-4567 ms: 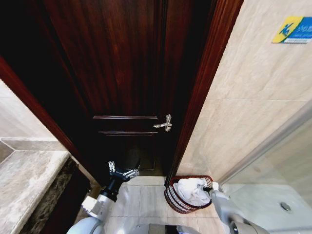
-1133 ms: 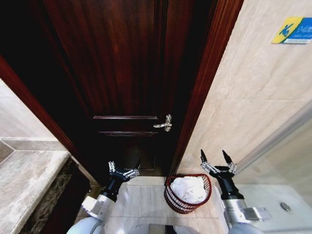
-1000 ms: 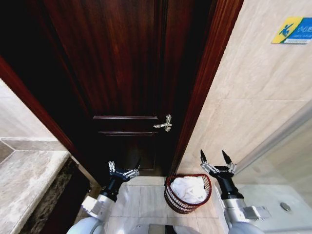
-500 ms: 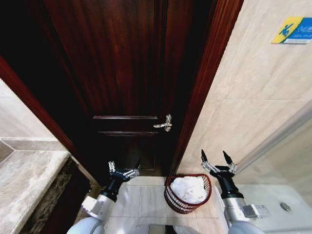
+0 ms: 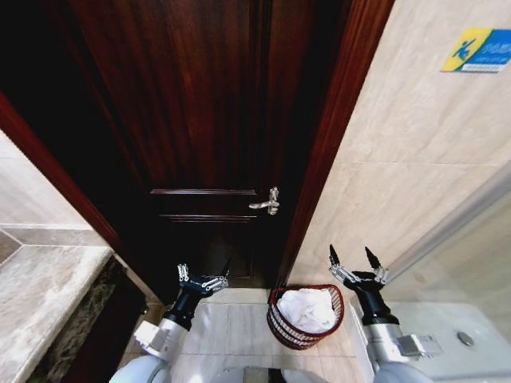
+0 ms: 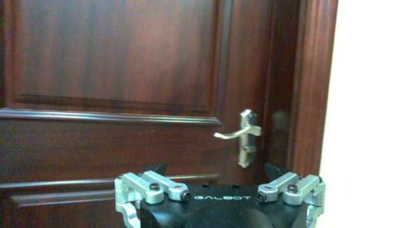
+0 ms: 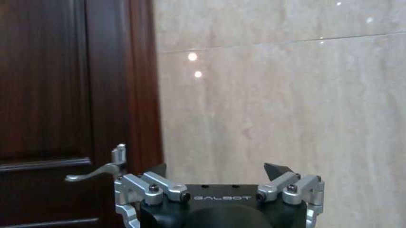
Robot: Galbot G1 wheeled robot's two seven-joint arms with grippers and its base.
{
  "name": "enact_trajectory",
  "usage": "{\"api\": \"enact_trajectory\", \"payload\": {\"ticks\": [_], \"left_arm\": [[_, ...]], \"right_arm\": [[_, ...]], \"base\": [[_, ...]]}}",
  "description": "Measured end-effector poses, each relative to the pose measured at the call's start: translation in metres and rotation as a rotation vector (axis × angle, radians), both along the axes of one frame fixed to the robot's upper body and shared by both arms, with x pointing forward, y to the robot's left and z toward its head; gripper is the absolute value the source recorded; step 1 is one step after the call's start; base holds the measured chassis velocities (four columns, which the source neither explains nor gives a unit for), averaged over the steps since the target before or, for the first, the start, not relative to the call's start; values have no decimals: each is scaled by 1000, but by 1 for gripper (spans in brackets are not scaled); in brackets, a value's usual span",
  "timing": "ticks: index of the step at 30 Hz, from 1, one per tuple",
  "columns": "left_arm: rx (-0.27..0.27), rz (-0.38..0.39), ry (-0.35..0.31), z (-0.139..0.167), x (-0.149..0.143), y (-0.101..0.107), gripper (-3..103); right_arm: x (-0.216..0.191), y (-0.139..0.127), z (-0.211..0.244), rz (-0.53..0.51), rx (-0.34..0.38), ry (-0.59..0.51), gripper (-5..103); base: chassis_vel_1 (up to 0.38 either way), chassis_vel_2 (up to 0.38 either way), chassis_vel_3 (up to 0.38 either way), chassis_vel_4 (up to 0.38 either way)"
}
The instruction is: Discard the used towel into the hamper.
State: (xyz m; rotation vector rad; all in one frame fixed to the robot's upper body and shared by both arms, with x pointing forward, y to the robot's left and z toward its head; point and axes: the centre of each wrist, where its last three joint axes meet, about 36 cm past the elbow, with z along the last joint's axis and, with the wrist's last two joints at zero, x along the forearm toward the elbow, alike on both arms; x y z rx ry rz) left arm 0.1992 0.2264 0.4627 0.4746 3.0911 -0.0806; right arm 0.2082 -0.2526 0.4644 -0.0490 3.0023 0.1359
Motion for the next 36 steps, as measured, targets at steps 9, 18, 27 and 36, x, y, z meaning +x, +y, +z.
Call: {"api": "enact_trajectory", "payload": {"ticks": [9, 18, 27, 36], "left_arm": [[0, 0, 0, 0, 0, 0, 100], [-1, 0, 0, 0, 0, 0, 100], [0, 0, 0, 0, 0, 0, 100], [0, 0, 0, 0, 0, 0, 100]], "right_arm": [[0, 0, 0, 0, 0, 0, 100], [0, 0, 0, -1, -1, 0, 100], [0, 0, 0, 0, 0, 0, 100], [0, 0, 0, 0, 0, 0, 100]], "base": [[-215, -232, 239, 220], [-118, -153, 152, 104], [69, 70, -11, -15], [0, 0, 0, 0]]}}
